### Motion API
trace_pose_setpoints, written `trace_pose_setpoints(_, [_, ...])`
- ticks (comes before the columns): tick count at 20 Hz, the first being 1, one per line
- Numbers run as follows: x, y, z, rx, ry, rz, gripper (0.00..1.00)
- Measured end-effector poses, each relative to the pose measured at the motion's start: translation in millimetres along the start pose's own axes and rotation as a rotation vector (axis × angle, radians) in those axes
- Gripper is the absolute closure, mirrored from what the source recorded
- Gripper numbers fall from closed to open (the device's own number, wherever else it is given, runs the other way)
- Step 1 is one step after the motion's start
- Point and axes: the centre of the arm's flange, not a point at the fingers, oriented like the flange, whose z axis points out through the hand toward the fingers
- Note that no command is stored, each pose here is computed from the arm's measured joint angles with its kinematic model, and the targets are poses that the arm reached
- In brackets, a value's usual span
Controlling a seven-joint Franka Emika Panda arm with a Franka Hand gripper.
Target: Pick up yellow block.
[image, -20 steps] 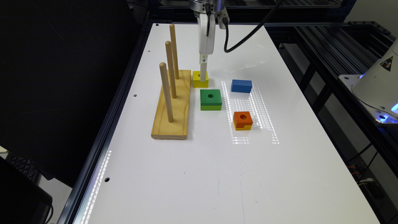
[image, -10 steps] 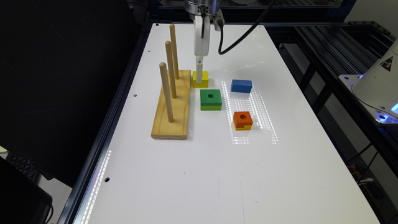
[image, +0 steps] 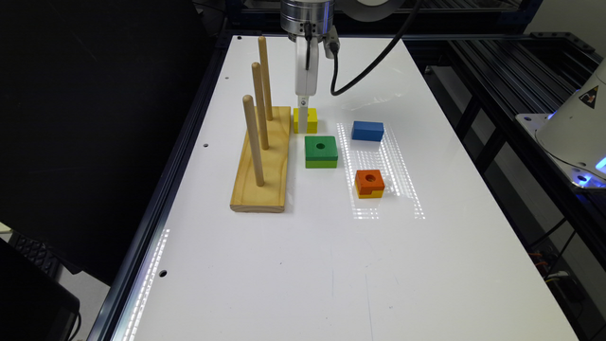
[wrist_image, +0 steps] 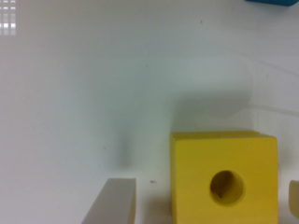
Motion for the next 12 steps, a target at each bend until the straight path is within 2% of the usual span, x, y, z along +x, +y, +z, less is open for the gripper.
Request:
trace_pose_setpoints(3, [-0.1,-0.2,0,0.0000,-0.0003,-0.0003,0.00])
trace_pose_setpoints(5, [-1.7,1.0,10,-0.0036,-0.0074,0.0000,0.00])
trace_pose_setpoints(6, [-1.6,0.9,18,0.0008,-0.0009,0.0002,0.00])
trace_pose_setpoints(12, [-0.8,-0.6,18,0.0000,0.0002,0.0000,0.00])
